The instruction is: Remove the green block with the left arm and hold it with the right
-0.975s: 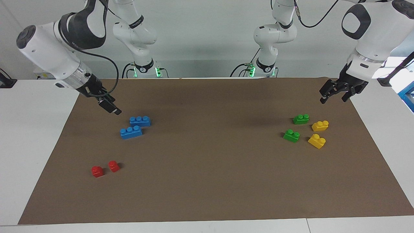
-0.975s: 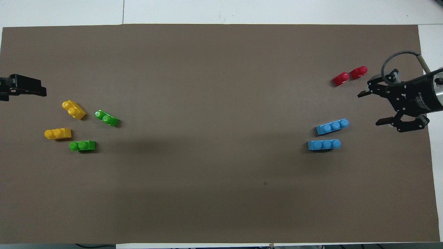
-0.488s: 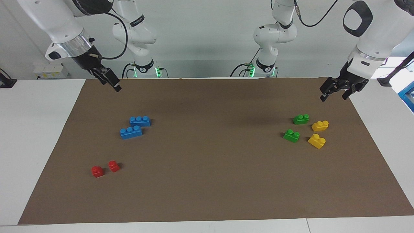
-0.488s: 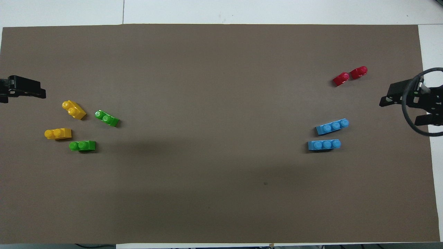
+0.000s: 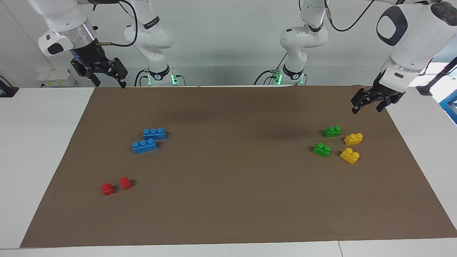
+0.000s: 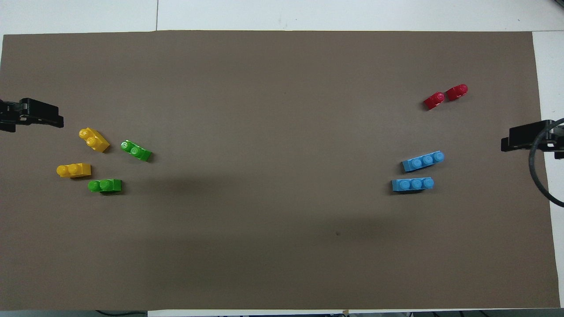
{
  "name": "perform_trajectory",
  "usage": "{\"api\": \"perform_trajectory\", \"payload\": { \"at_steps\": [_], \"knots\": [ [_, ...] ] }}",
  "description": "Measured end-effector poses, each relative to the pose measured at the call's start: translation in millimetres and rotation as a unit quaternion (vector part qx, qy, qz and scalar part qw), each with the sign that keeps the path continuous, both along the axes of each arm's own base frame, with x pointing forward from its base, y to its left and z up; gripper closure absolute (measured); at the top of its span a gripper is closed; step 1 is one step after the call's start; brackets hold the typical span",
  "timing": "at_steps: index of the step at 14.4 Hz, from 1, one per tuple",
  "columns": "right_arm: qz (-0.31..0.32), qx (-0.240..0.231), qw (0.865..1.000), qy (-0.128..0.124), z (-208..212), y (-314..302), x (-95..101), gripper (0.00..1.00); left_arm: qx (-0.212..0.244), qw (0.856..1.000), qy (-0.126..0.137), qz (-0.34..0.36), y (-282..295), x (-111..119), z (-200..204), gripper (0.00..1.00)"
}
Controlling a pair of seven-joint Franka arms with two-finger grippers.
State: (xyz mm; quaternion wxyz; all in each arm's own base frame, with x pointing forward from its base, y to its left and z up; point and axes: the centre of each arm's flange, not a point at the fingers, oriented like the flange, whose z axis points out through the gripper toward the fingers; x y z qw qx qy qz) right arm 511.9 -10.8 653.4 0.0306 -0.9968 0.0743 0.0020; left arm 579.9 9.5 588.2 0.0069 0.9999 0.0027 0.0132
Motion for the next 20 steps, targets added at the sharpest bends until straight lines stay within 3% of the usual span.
{"api": "perform_trajectory", "payload": {
  "at_steps": [20],
  "knots": [
    [0.009,-0.010,1.000,0.005,0.5,-0.4,-2.9,0.00,0.000,1.000,0.008,0.000,0.8,-5.4,22.8,0.00]
  ]
}}
